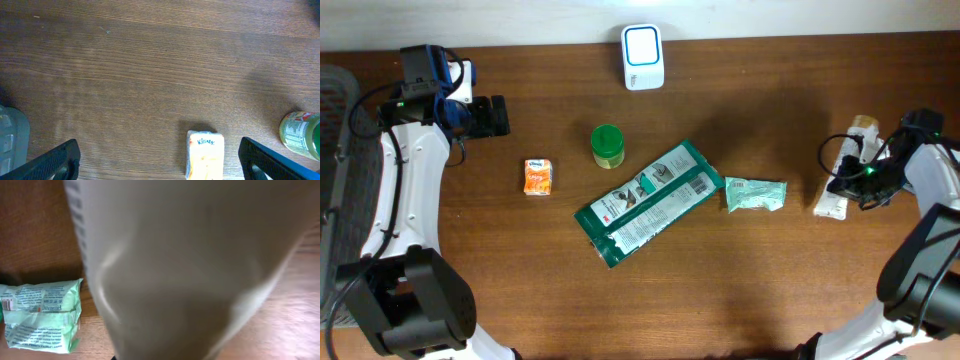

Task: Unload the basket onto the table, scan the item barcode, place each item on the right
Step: 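Carry the tube right and set it down on the table, then move the right gripper to the light green pack and grasp it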

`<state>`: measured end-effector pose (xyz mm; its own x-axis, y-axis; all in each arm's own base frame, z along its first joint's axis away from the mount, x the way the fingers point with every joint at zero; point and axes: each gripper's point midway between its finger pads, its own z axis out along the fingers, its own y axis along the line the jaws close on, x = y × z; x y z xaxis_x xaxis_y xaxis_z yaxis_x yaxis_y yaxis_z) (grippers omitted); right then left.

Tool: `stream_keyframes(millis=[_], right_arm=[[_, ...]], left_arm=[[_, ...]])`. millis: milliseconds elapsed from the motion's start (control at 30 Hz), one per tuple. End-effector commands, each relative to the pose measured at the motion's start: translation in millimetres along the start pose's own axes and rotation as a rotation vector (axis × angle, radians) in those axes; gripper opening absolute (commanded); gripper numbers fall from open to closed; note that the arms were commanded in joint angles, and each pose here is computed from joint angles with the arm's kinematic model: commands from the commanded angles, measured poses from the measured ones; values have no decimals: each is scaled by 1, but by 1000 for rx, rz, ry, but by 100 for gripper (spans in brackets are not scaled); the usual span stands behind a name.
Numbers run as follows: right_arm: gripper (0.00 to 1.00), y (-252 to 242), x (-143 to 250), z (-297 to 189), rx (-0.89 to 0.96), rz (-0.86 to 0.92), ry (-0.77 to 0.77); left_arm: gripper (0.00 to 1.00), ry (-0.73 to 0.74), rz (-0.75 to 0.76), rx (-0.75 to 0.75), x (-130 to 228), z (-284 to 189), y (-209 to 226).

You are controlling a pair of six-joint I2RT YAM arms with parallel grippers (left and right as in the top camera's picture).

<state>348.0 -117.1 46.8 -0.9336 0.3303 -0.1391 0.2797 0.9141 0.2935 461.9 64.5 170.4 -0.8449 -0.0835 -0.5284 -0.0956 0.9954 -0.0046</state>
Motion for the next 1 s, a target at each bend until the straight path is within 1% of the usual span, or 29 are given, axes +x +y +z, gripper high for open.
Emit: stream_keyframes(millis=[0, 100, 133, 167, 200, 233, 267, 300, 400, 500, 567, 633, 700, 733, 767, 800, 867, 900, 967], right_arm=[[4, 4, 2, 17, -51, -14, 31], [9, -10, 3, 26, -10, 37, 45], [15, -15, 3, 25, -1, 59, 42], [26, -19, 1, 24, 3, 77, 35], [44, -24, -1, 20, 8, 96, 26], [57, -29, -4, 15, 9, 113, 17], [64, -32, -7, 10, 11, 132, 10], [76, -34, -9, 4, 12, 149, 6], [88, -31, -17, -15, 12, 152, 8], [92, -12, -25, -39, -15, 138, 24], [94, 16, -25, -60, -54, 112, 56], [92, 44, -20, -71, -99, 81, 89], [68, 78, -12, -72, -146, 28, 127], [53, 86, -9, -71, -152, 12, 141], [36, 98, -5, -67, -155, -18, 163], [21, 111, 0, -63, -156, -51, 183], [9, 131, 8, -56, -155, -108, 213], [4, 141, 12, -52, -150, -125, 226], [4, 146, 19, -41, -80, -97, 245]], left_arm=[[99, -12, 4, -4, -6, -1, 1], [99, -13, 4, -4, -6, -1, 1], [99, -13, 4, -4, -6, -1, 1], [99, -13, 4, -4, -6, -1, 1], [99, -12, 5, -4, -6, -1, 1], [99, -13, 4, -4, -6, -1, 1], [99, -13, 4, -4, -6, -1, 1], [99, -13, 4, -4, -6, -1, 1], [99, -12, 4, -4, -6, -1, 1], [99, -13, 4, -4, -6, -1, 1], [99, -12, 4, -4, -6, -1, 1], [99, -13, 4, -5, -6, -1, 1], [99, -13, 4, -4, -6, -1, 1], [99, -12, 5, -4, -6, -1, 1], [99, -12, 4, -4, -6, -1, 1], [99, -13, 4, -4, -6, -1, 1], [99, -13, 4, -4, -6, -1, 1], [99, -12, 4, -4, -6, -1, 1], [99, -13, 4, -4, -6, -1, 1]])
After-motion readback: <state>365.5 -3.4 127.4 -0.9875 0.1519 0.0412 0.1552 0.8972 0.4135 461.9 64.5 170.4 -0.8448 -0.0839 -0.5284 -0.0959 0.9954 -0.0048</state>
